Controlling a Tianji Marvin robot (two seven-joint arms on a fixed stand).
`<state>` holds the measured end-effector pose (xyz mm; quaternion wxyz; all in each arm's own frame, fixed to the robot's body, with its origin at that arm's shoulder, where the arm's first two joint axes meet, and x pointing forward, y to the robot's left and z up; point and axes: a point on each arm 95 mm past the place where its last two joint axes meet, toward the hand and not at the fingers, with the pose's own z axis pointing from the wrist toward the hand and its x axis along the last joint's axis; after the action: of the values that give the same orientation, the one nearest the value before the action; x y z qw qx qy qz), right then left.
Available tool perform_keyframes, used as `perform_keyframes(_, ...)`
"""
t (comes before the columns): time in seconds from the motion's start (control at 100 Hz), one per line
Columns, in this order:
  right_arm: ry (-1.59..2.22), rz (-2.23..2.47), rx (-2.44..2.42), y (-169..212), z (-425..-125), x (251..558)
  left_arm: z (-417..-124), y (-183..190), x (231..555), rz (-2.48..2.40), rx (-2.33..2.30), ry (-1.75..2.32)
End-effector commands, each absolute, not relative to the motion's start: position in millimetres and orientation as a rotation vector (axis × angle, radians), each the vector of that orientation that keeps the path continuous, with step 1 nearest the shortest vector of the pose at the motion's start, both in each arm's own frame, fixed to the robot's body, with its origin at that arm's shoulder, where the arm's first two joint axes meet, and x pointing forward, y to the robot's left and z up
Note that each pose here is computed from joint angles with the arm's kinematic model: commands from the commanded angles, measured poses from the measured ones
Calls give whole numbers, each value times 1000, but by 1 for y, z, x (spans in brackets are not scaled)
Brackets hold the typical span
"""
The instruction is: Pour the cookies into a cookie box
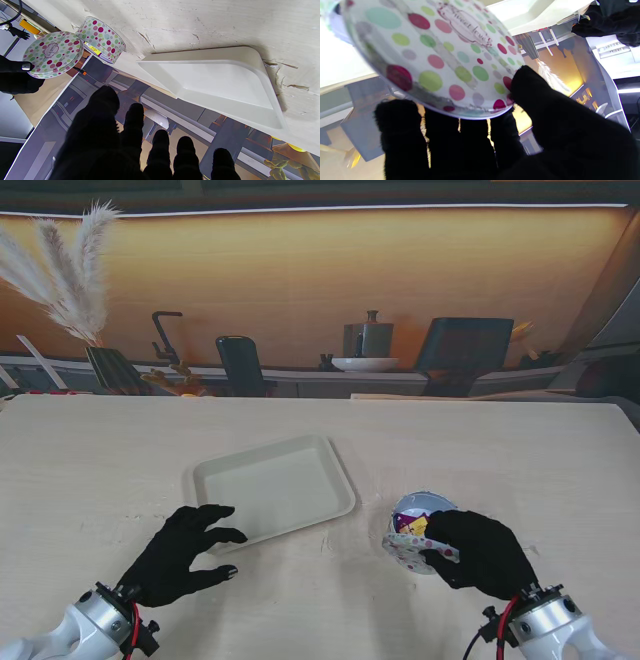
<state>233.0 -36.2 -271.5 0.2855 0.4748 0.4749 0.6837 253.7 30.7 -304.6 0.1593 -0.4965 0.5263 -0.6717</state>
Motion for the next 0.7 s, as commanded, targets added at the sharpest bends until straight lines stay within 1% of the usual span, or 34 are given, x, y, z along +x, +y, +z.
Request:
perform_keyframes(0.0, 1304, 1798, 1251, -34, -274, 236, -305, 28, 250, -1922, -1427, 1519)
perform_keyframes(0.3, 1269, 1786, 1348, -34, -284, 259, -305, 28, 250, -1918, -1434, 1523)
perform_keyframes(0.69, 1104, 1687, 1528, -51, -306, 304, -305, 27, 251, -1912, -1448, 1524)
